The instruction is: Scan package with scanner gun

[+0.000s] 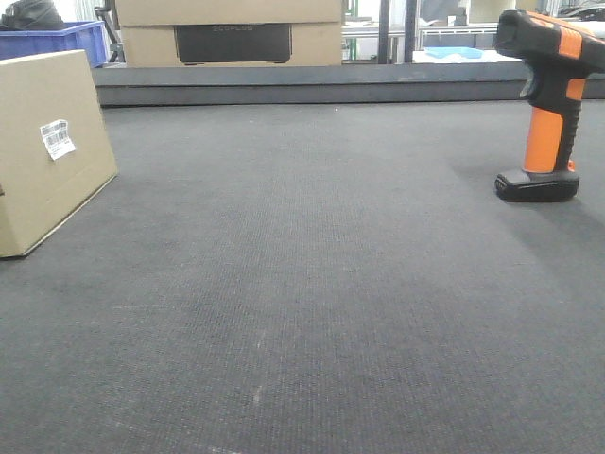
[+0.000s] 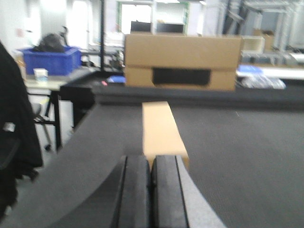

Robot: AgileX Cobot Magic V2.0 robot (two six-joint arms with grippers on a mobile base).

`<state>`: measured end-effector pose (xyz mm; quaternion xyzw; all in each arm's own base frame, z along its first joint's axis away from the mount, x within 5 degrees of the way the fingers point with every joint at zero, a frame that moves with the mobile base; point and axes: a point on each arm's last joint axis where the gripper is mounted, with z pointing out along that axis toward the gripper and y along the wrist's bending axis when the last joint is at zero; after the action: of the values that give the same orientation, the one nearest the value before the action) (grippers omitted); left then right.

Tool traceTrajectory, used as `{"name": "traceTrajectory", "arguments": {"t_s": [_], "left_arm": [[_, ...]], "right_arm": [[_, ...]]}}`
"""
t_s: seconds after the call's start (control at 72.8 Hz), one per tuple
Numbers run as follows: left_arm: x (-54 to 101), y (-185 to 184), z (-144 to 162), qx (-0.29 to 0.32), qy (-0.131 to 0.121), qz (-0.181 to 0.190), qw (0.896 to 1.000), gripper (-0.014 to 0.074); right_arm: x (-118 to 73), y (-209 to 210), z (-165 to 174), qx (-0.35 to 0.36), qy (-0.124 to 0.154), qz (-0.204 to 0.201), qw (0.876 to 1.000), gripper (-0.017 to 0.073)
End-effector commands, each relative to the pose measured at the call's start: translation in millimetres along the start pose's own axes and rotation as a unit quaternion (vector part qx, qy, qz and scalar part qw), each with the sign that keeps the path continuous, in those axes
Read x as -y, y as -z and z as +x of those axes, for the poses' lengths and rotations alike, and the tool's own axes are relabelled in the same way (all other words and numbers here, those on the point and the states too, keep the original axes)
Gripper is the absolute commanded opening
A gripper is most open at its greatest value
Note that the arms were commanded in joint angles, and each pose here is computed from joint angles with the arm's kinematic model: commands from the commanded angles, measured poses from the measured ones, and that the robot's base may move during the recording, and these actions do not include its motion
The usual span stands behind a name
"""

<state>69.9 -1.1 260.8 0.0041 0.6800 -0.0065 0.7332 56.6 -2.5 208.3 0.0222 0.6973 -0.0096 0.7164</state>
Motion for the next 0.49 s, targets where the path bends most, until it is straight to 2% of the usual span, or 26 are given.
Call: {"name": "traceTrajectory", "arguments": {"t_s": [0.0, 0.151, 0.481], "left_arm": [[2.3, 5.1, 17.1, 0.007, -0.002, 0.017, 1.000, -0.0111], [2.4, 16.0, 43.8, 0.017, 0.009, 0.022, 1.000, -0.0111], [2.0, 17.4, 44.5, 0.016, 0.008, 0.019, 1.000, -0.0111]], "right_arm": [[0.4, 0.2, -0.9, 0.008, 0.004, 0.003, 1.000, -0.0168], [0.4, 0.2, -0.9, 0.008, 0.004, 0.003, 1.000, -0.0168], [0.4, 0.2, -1.3, 0.010, 0.004, 0.003, 1.000, -0.0168]]}}
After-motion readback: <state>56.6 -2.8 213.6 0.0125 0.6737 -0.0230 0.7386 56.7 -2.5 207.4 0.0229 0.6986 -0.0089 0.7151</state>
